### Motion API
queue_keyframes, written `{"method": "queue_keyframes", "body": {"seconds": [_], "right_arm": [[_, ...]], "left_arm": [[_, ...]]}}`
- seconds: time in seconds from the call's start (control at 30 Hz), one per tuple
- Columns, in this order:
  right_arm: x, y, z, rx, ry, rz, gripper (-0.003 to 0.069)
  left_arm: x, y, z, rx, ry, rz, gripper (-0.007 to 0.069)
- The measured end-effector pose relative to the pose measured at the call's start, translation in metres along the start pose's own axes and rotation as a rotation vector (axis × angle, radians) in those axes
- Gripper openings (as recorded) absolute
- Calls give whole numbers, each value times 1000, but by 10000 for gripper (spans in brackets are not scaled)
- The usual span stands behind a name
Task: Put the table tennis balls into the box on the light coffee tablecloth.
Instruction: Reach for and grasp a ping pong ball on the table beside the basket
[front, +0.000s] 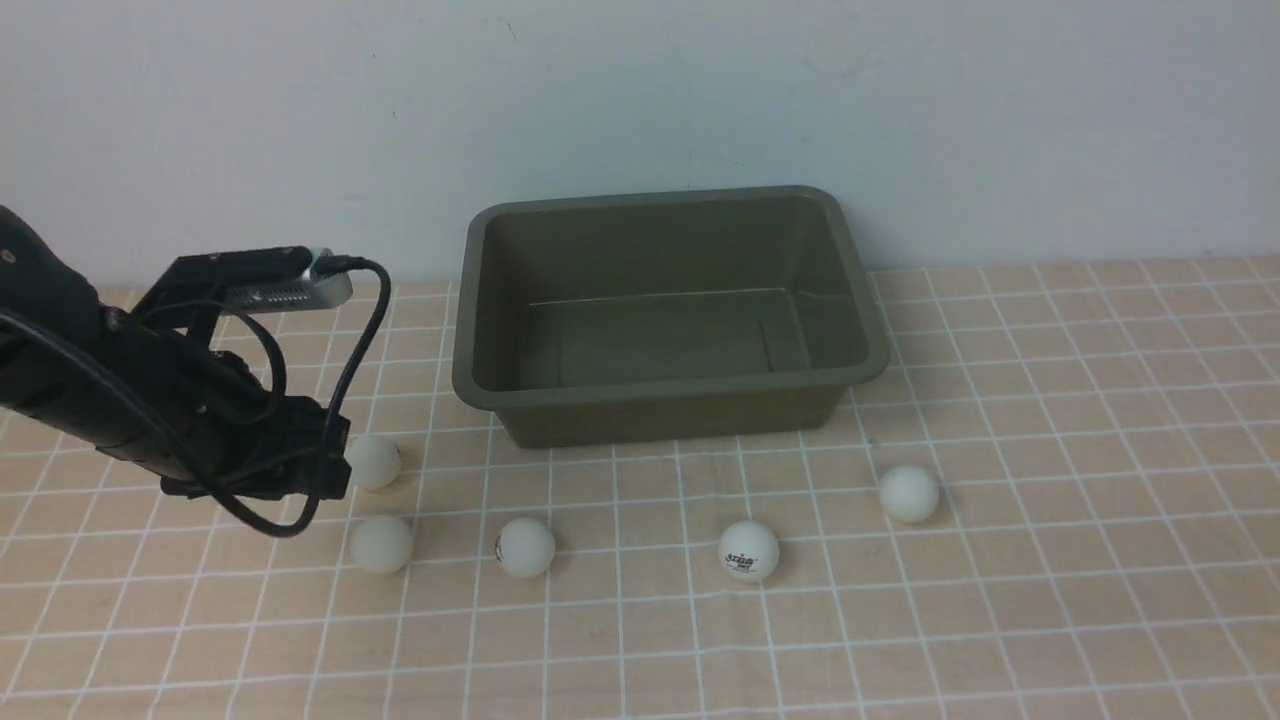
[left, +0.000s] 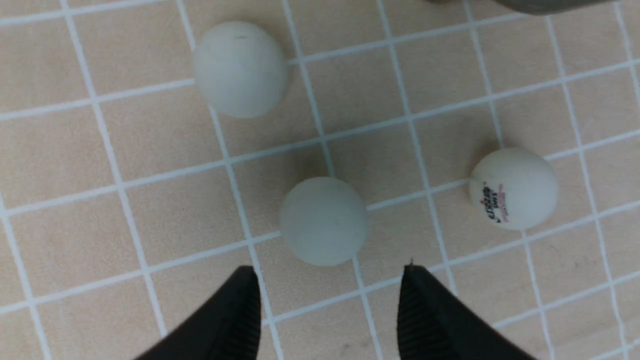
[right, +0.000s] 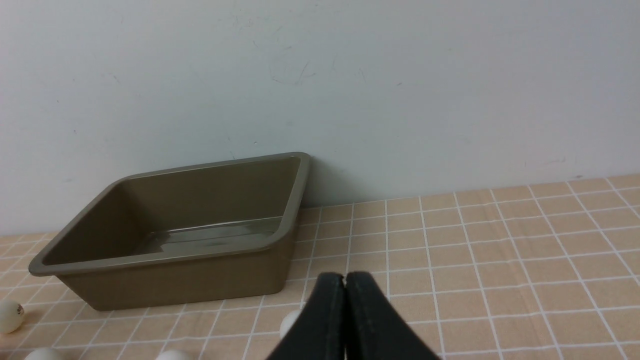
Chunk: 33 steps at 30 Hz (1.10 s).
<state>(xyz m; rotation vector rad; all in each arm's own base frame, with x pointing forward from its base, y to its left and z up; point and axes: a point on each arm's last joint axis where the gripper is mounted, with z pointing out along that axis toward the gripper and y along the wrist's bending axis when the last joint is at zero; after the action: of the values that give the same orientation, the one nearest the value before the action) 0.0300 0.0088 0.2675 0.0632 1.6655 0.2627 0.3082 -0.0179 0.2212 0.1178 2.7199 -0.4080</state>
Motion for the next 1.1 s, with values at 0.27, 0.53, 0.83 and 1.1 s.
{"method": "queue_keyframes", "body": {"seconds": [0.27, 0.53, 0.83, 1.1], "right_arm": [[0, 0, 0, 0, 0, 0, -14], [0, 0, 0, 1, 1, -2, -14], [0, 0, 0, 1, 2, -2, -14], [0, 0, 0, 1, 2, -2, -14]], "left_arm": [[-1, -18, 14, -6, 48, 186, 309], [-2, -35, 20, -59, 42, 387, 309], [-1, -25, 46, -87, 85, 347, 312], [-3, -19, 66, -105, 79, 334, 312]]}}
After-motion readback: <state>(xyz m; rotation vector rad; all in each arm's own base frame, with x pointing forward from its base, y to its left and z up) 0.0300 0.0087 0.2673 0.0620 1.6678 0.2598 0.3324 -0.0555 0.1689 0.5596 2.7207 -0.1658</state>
